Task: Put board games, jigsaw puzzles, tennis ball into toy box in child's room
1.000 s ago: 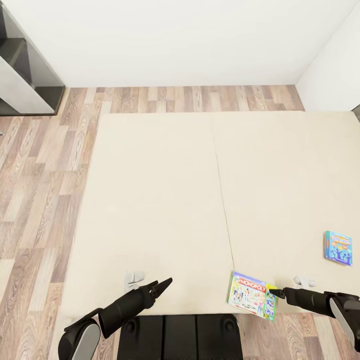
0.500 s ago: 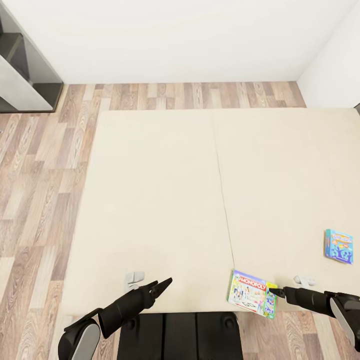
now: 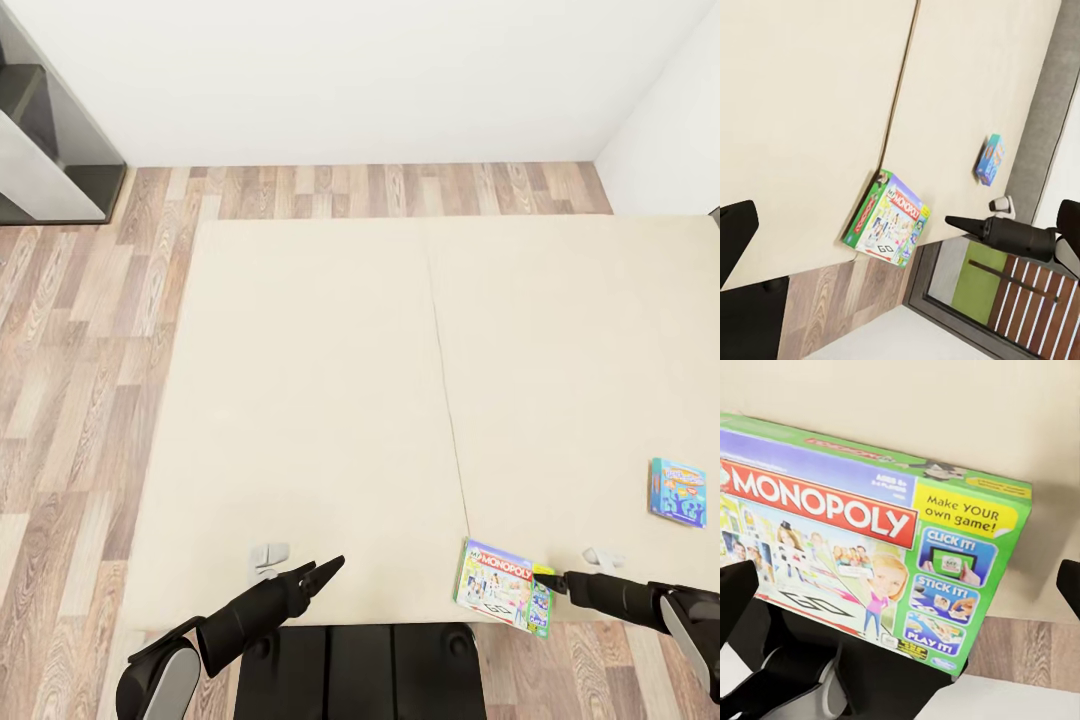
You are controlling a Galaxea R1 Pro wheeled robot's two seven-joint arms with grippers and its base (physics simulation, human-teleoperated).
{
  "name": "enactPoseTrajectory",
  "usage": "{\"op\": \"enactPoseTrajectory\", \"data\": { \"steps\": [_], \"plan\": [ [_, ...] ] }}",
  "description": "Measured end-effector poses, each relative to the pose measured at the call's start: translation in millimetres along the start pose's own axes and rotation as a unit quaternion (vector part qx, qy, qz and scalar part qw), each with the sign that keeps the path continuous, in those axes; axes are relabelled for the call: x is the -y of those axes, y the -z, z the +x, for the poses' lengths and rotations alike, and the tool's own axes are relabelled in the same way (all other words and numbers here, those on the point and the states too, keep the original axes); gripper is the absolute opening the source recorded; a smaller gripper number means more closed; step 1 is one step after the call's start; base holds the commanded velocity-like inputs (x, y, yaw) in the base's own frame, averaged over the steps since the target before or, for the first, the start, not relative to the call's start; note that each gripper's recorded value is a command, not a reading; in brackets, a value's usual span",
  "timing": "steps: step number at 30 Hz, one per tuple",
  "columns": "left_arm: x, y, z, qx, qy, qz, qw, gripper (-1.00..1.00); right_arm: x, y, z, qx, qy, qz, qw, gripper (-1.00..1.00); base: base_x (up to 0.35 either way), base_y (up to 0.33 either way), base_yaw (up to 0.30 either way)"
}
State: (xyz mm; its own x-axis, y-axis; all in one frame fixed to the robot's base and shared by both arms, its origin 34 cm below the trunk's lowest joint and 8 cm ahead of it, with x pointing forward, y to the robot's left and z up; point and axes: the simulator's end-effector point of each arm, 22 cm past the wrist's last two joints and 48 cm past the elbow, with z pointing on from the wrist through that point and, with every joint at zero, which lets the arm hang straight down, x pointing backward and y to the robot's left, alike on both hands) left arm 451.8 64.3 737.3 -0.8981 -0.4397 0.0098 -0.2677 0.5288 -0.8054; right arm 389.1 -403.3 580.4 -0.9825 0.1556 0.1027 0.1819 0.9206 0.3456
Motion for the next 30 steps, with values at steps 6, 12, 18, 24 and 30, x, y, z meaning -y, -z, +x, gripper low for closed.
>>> {"op": "enactPoseTrajectory", "data": {
  "steps": [6, 12, 18, 24, 30],
  "plan": [
    [-0.1, 0.0, 0.1, 0.0, 0.0, 0.0, 1.0, 1.0, -5.0, 0.3, -4.5, 0.01, 0.011, -0.012, 0.9998, 1.0, 0.0, 0.0, 0.0],
    [-0.5, -0.1, 0.4, 0.0, 0.001, 0.0, 1.0, 1.0, -6.4, 0.7, -6.9, 0.016, 0.016, -0.017, 0.9996, 1.0, 0.0, 0.0, 0.0],
    [-2.4, -0.6, 1.7, -0.002, 0.002, -0.002, 1.0, 1.0, -6.5, -0.6, -6.1, 0.017, 0.017, -0.019, 0.9995, 1.0, 0.0, 0.0, 0.0],
    [-5.1, -1.4, 3.4, -0.004, 0.005, -0.003, 1.0, 1.0, -5.8, -2.7, -3.7, 0.014, 0.017, -0.02, 0.9996, 1.0, 0.0, 0.0, 0.0],
    [-8.4, -2.3, 5.4, -0.006, 0.009, -0.006, 0.9999, 1.0, -4.4, -5.0, -0.6, 0.011, 0.015, -0.02, 0.9996, 1.0, 0.0, 0.0, 0.0]
  ]
}}
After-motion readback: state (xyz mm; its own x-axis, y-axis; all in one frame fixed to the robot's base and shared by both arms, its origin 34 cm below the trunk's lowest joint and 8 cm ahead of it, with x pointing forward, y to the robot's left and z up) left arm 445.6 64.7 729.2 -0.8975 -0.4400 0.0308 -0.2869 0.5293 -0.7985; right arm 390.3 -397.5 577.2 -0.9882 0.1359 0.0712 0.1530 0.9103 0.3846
